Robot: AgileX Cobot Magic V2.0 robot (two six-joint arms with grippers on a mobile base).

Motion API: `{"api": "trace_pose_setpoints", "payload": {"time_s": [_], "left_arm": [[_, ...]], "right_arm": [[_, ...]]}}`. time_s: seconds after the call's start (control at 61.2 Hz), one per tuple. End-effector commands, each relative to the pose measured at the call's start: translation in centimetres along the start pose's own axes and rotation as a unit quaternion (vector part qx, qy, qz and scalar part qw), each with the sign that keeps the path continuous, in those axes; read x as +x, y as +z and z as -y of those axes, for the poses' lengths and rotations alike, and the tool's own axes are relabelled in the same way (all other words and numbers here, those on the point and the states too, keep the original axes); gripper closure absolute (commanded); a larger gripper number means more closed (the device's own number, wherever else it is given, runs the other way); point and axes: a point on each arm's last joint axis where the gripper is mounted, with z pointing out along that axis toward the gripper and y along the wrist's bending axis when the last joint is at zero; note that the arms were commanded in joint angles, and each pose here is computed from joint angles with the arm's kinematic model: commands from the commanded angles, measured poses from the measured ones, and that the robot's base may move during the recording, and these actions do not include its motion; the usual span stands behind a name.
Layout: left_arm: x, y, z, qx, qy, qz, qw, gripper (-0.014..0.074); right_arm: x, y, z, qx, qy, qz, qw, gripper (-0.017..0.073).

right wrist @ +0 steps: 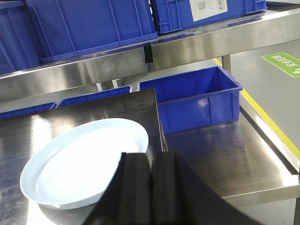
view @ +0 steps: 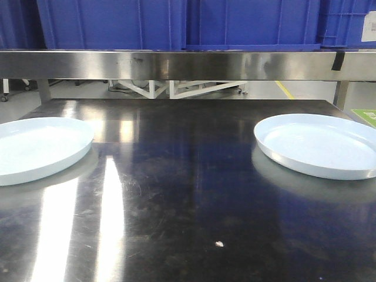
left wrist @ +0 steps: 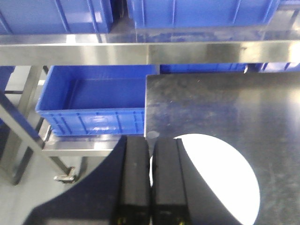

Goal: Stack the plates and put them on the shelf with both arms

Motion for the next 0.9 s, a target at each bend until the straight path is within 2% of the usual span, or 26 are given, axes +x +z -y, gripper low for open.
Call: {"api": "trace_pose_setpoints", "payload": {"time_s": [0.0, 0.604, 0.882], "left_arm": [[-1.54, -0.93, -0.16, -0.008, 0.008, 0.058, 0.998, 0.0496], [-2.2, -1.04, -0.12, -0.006, 0.006, 0.094, 0.995, 0.0496], [-2.12, -1.03, -0.09, -0.004, 0.004, 0.09, 0.996, 0.0496]], "right_arm": [[-1.42, -0.31, -0.32, -0.013, -0.004, 0.061, 0.998, 0.0504], [-1.42, -0.31, -0.32, -0.013, -0.004, 0.061, 0.998, 0.0504], [-1.42, -0.31, -0.32, -0.012, -0.004, 0.061, 0.998, 0.0504]]}}
